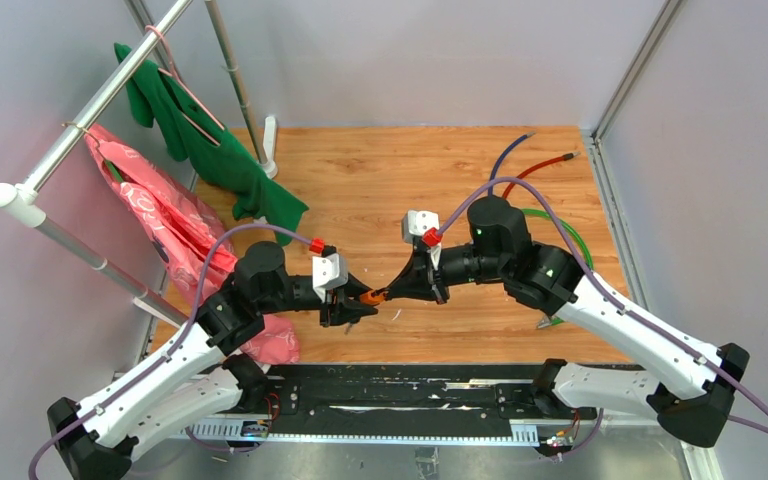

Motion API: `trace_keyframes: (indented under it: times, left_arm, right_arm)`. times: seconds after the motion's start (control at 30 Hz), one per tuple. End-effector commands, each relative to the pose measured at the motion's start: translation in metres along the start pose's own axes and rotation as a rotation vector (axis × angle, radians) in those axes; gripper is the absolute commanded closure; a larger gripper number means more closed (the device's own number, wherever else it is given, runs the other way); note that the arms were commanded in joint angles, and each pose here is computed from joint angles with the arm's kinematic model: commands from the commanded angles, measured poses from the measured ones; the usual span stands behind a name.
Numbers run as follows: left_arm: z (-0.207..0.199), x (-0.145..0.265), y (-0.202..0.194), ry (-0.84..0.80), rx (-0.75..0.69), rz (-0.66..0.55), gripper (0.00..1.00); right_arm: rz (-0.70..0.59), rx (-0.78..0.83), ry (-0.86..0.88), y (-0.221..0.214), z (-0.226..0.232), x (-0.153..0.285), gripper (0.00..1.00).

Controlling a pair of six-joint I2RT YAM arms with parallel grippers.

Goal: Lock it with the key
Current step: Lock the lock.

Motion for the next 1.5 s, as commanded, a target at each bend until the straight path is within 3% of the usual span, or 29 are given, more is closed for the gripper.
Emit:
trace_keyframes:
  times: [0.0,0.07,0.13,0.2,0.23,0.63,0.97,1.3,1.47]
  left_arm:
    - [-0.003,-0.003,0.008,-0.030,0.006,-0.059,0.62]
    - [-0.004,-0.004,0.010,-0.042,0.002,-0.072,0.62]
    - [-0.004,-0.005,0.010,-0.042,-0.003,-0.075,0.68]
    - [-0.004,-0.005,0.010,-0.047,-0.012,-0.075,0.92]
    - [-0.004,-0.005,0.010,-0.048,-0.015,-0.074,1.00]
    - [-0.006,-0.002,0.013,-0.060,-0.052,-0.093,1.00]
    - [-0.005,-0.001,0.024,-0.065,-0.099,-0.133,1.00]
    - [0.001,0.005,0.054,0.025,-0.174,-0.243,1.00]
    - [0.008,0.009,0.076,0.104,-0.236,-0.321,1.00]
  right_arm:
    - [-0.073,0.079,0.015,0.023,0.003,0.000,1.00]
    - [-0.074,0.081,0.015,0.023,0.003,-0.001,1.00]
    - [-0.077,0.084,0.015,0.024,0.003,-0.001,1.00]
    - [-0.079,0.085,0.015,0.024,0.003,-0.001,1.00]
    - [-0.078,0.086,0.015,0.024,0.003,-0.001,1.00]
    - [-0.140,0.251,-0.035,0.016,-0.001,-0.001,1.00]
    - [-0.122,0.183,0.021,-0.002,-0.004,-0.017,1.00]
    - [-0.060,0.039,0.076,-0.042,-0.002,-0.030,1.00]
    - [-0.098,-0.032,0.106,-0.071,-0.001,-0.046,1.00]
Point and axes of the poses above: each gripper's point midway between its finger pads, its own x axis back along the fingers, its own z axis along the line the jaws close on, y = z × x, the point moved 9 cm from there along x, back along the fingers, and after that the axes turned 3 degrees about -x, right-handed, at the moved point
